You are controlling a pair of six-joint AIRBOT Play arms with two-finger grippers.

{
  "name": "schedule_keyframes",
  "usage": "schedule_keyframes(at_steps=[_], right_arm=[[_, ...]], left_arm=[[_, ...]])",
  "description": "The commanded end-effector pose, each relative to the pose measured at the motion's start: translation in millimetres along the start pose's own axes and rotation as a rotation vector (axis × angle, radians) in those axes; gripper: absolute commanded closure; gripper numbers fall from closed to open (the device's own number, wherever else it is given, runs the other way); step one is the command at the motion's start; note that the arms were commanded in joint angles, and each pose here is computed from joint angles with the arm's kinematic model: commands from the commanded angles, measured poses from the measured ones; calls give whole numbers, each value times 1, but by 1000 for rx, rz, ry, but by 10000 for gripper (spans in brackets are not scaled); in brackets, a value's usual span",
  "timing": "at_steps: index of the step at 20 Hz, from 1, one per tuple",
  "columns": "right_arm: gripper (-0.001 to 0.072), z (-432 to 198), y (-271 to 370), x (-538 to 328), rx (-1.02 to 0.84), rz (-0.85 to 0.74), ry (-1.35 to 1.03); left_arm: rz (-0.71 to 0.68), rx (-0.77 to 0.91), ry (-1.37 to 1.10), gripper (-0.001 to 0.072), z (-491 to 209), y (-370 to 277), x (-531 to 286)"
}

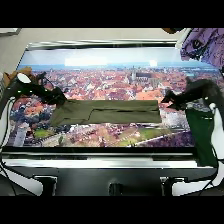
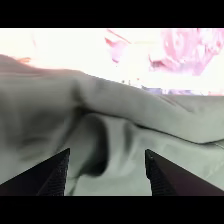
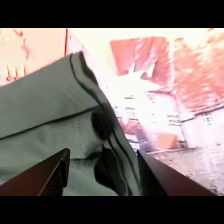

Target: Fold the clothes and pants, and hang the long-sleeved shirts on hangers.

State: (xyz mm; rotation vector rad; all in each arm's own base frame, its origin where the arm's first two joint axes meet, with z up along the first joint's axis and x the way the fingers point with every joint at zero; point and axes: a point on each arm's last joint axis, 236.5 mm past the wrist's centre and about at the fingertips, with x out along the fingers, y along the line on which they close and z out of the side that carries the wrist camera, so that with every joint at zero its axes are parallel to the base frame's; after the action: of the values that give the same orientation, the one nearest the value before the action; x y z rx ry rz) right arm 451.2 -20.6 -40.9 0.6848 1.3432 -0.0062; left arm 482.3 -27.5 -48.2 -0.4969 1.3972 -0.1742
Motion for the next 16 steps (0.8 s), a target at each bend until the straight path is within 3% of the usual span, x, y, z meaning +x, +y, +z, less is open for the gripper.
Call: schedule_keyframes(at_steps=[1, 2, 5, 10, 12, 13, 15, 16], right_arm=[[200, 5, -12, -18, 43, 112, 40], [153, -1, -10, -12, 32, 158, 81], [105, -13, -1, 16, 20, 251, 174], [111, -22, 5, 65, 31, 256, 230], [149, -34, 15, 81, 7, 247, 271], [266, -40, 23, 86, -11, 244, 285], [574, -43, 35, 85, -33, 244, 285], [683, -39, 39, 78, -28, 246, 265]], left_arm=[[84, 8, -74, 167, 10, 17, -41], [101, 19, -101, 167, 12, 17, -53], [149, 54, -157, 167, 14, 15, -81], [157, 78, -213, 167, 15, 6, -107], [155, 82, -219, 167, 15, 3, -110], [154, 81, -218, 167, 14, 1, -109], [149, 87, -219, 167, 15, -5, -105], [140, 98, -220, 171, 16, -11, -102]])
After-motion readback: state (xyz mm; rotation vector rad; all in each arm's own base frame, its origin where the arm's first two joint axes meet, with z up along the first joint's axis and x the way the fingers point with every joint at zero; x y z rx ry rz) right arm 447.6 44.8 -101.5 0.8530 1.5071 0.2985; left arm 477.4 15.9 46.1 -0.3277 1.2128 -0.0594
